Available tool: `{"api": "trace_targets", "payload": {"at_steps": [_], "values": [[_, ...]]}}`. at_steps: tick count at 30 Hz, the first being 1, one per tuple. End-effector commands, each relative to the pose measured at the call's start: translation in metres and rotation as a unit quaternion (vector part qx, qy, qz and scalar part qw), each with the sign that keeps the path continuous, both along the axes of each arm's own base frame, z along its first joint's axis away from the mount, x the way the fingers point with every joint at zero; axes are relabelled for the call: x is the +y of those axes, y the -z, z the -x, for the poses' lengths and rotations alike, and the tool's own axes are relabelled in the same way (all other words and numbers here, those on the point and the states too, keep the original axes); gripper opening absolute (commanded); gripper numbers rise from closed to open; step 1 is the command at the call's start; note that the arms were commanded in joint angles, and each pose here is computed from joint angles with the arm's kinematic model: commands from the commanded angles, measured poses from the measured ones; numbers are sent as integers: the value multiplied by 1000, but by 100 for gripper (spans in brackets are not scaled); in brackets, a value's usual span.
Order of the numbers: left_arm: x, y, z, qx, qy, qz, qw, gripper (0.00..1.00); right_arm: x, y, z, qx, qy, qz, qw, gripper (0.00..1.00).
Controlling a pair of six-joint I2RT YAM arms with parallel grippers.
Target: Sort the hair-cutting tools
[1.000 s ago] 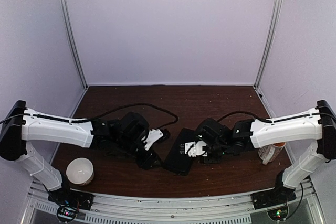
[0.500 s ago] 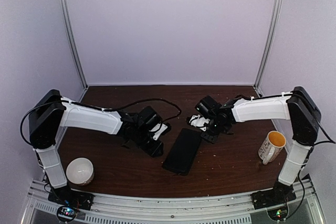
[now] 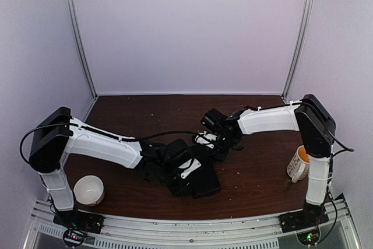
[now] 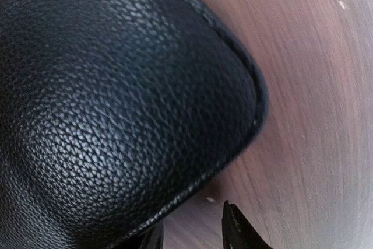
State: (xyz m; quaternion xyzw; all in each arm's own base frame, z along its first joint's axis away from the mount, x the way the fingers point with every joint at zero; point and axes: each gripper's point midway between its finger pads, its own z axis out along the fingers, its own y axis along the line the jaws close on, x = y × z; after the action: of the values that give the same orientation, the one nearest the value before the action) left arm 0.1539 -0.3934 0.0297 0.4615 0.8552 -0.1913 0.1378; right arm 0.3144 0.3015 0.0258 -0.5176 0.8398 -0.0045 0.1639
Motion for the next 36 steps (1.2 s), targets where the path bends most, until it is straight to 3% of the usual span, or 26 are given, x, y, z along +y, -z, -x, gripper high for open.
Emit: {"api": "trace_targets", "payload": {"at_steps": [1, 7, 11, 16, 20, 21, 23, 24, 28, 36], "values": [[4, -8, 15, -11, 15, -1, 1000, 35, 33, 2, 21, 21, -48, -9, 999, 36], [47, -13, 23, -19, -37, -24, 999, 35, 43, 1, 31, 37, -44, -22, 998, 36], [70, -32, 21, -42, -70, -13, 997, 37, 30, -22, 22, 6, -28, -35, 999, 36], [60, -65, 4, -84, -89, 17, 992, 40, 1, -105, 8, -104, -1, -91, 990, 44], [29, -69, -7, -88, -63, 9, 994, 41, -31, -183, 9, -216, 14, -147, 965, 47], [20, -67, -9, -87, -55, 6, 995, 41, -41, -196, 7, -235, 31, -160, 958, 55], [2, -65, -10, -83, -33, 10, 996, 41, -60, -212, 0, -257, 92, -192, 943, 91], [-4, -62, -11, -82, -23, 12, 996, 41, -60, -208, 6, -236, 78, -199, 948, 99], [-21, -51, -11, -82, 14, 15, 996, 42, -60, -173, 45, -137, 11, -191, 972, 100], [-33, -10, -14, -25, 13, -2, 1000, 40, -70, -122, 136, -4, -125, -206, 970, 71]]}}
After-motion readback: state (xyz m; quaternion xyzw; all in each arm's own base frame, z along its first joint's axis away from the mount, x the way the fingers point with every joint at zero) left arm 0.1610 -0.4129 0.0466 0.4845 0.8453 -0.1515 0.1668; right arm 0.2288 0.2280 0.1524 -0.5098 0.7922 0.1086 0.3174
